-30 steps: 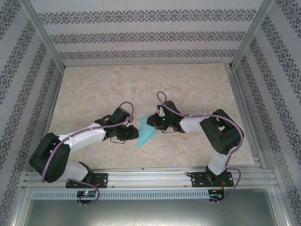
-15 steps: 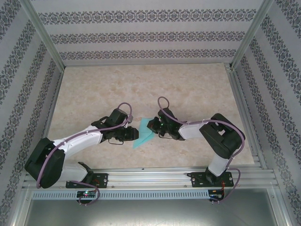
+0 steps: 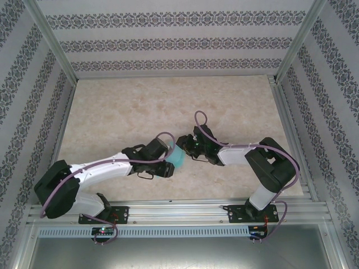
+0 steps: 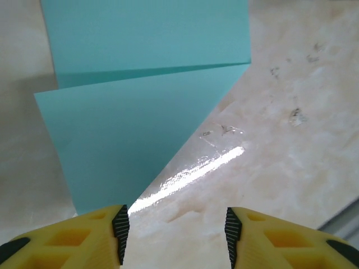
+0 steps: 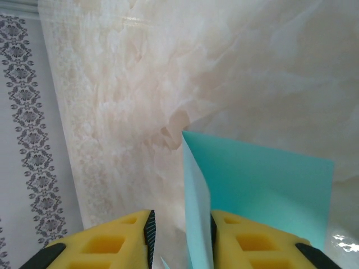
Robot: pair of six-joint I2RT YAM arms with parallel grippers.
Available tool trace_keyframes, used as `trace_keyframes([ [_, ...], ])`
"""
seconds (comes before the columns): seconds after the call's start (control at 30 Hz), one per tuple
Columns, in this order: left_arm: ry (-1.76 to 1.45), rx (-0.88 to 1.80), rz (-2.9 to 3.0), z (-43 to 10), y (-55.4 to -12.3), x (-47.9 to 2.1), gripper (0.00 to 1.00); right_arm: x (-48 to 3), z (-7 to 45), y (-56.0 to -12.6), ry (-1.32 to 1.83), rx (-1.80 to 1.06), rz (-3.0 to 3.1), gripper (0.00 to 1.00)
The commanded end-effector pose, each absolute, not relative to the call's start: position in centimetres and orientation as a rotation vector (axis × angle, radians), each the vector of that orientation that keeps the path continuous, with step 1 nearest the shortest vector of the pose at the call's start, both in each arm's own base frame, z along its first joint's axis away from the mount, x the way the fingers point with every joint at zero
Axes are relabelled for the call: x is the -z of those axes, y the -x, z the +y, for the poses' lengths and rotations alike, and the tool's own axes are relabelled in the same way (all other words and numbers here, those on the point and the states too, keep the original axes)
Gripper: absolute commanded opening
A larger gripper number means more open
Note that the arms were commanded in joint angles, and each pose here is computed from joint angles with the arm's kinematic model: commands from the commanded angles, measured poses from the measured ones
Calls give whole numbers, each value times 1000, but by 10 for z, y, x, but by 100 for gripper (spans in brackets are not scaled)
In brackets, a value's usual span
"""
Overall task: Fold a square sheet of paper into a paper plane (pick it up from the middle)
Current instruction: Fourth fold the wing at the center of the table.
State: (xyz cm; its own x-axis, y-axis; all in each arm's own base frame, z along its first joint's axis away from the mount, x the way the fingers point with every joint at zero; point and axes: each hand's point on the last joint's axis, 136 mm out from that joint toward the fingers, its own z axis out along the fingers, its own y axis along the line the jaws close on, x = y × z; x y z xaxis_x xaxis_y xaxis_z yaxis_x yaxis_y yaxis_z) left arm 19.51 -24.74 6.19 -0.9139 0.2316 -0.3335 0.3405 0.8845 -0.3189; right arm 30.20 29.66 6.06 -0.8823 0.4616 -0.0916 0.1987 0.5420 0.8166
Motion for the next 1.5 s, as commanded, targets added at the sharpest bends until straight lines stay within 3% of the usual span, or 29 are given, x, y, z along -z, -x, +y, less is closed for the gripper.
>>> trace_keyframes([
  [0.0, -468, 223, 2733, -229, -204, -57, 53, -71, 305, -293, -428, -1326, 2514, 32],
  [0.33, -548, -41, 2652, -230, -208, -46, 54, -72, 312, -292, -414, -1350, 2524, 30],
  [0.93, -567, -66, 2650, -234, -209, -27, 48, -70, 309, -292, -442, -1340, 2527, 30],
  [1.47, -581, -87, 2646, -239, -210, -26, 31, -66, 310, -291, -450, -1333, 2538, 30],
])
